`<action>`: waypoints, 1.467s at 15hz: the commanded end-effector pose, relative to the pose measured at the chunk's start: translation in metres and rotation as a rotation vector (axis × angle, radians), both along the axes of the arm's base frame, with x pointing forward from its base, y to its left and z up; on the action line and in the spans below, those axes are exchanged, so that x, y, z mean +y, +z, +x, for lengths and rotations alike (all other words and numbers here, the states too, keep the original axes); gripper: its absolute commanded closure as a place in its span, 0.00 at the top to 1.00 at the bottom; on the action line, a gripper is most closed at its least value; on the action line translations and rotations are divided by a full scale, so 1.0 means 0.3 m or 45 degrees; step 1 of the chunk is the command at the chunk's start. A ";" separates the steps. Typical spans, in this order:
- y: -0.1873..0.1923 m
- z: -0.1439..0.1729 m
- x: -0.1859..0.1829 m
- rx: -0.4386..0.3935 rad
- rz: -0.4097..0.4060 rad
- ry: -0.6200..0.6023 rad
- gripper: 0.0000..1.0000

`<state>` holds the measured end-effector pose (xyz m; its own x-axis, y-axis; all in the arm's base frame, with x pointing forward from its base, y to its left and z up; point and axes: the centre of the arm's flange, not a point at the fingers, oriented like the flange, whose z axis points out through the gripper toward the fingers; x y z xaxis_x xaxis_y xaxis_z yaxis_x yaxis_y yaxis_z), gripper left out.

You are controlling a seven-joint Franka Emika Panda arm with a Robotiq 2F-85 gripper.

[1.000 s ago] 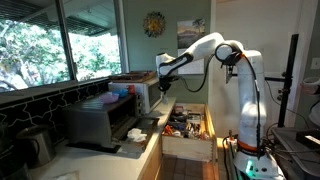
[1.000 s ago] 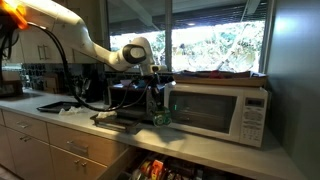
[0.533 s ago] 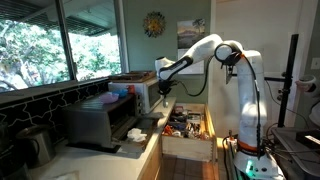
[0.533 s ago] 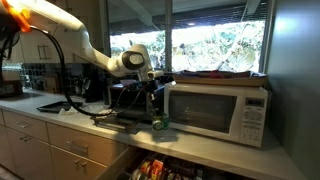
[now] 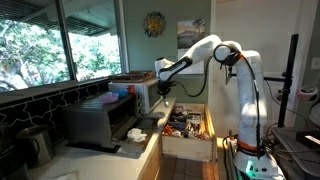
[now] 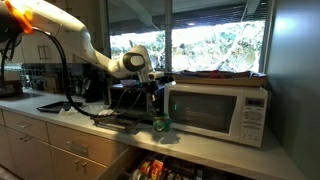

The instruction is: Take the white thing out of the drawer

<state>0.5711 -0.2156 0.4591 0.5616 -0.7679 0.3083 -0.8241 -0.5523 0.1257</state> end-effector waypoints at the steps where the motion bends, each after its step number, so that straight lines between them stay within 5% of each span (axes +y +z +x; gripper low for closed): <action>1: -0.079 0.037 -0.018 -0.048 -0.020 -0.056 0.00; 17: -0.268 0.123 -0.076 -0.052 -0.035 -0.153 0.00; 18: -0.268 0.126 -0.076 -0.046 -0.033 -0.152 0.26; 22: -0.229 0.112 -0.059 -0.053 -0.047 -0.145 0.49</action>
<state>0.6043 -0.2375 0.3825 0.4673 -0.8141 0.3447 -0.8811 -0.4611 0.1053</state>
